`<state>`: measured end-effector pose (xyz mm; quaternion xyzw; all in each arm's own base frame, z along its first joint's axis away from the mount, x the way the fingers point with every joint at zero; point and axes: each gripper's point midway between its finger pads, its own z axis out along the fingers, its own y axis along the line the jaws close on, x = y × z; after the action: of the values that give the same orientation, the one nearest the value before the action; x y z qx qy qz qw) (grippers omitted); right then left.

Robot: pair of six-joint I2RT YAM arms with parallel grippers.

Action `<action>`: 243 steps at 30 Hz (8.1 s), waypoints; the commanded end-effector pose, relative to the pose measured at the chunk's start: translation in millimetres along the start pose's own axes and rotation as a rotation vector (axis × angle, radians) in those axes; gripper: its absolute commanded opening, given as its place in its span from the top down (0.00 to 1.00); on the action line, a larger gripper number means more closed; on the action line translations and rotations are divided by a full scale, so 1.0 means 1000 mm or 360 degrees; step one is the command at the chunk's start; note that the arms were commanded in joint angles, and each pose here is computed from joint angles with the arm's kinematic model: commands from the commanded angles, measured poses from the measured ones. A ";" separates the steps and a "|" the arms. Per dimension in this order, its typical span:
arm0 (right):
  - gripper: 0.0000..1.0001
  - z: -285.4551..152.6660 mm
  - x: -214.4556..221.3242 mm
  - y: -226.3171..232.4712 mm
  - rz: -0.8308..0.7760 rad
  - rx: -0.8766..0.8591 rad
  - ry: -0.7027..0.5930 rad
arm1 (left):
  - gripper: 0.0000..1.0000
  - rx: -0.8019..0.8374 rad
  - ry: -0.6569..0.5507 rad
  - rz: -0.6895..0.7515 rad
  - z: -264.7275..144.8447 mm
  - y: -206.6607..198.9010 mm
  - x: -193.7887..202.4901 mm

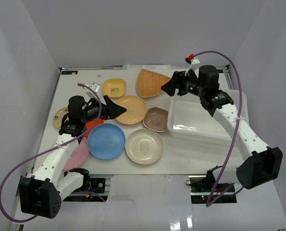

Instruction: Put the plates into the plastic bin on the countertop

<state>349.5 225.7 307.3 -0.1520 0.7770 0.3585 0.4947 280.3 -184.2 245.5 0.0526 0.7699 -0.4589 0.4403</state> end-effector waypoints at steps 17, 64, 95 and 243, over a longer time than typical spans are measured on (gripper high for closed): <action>0.49 0.060 0.131 0.126 -0.0453 -0.0406 0.0524 | 0.02 -0.0822 -0.0290 0.0132 -0.057 0.048 -0.042; 0.92 -0.088 0.040 0.142 -0.0675 0.0304 -0.0036 | 0.39 -0.0904 0.0528 -0.0265 -0.076 0.069 0.109; 0.47 -0.047 0.124 -0.122 -0.0084 0.0899 0.0297 | 0.36 -0.1418 0.1236 0.0181 -0.025 0.115 0.196; 0.92 0.017 0.019 0.055 -0.0800 0.0708 0.0006 | 0.02 -0.0423 -0.0846 0.0254 -0.145 -0.065 -0.038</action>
<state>286.9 357.5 327.7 -0.3329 0.7241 0.1457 0.5863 181.4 -85.3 347.8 -0.1006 0.6805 -0.2946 0.6633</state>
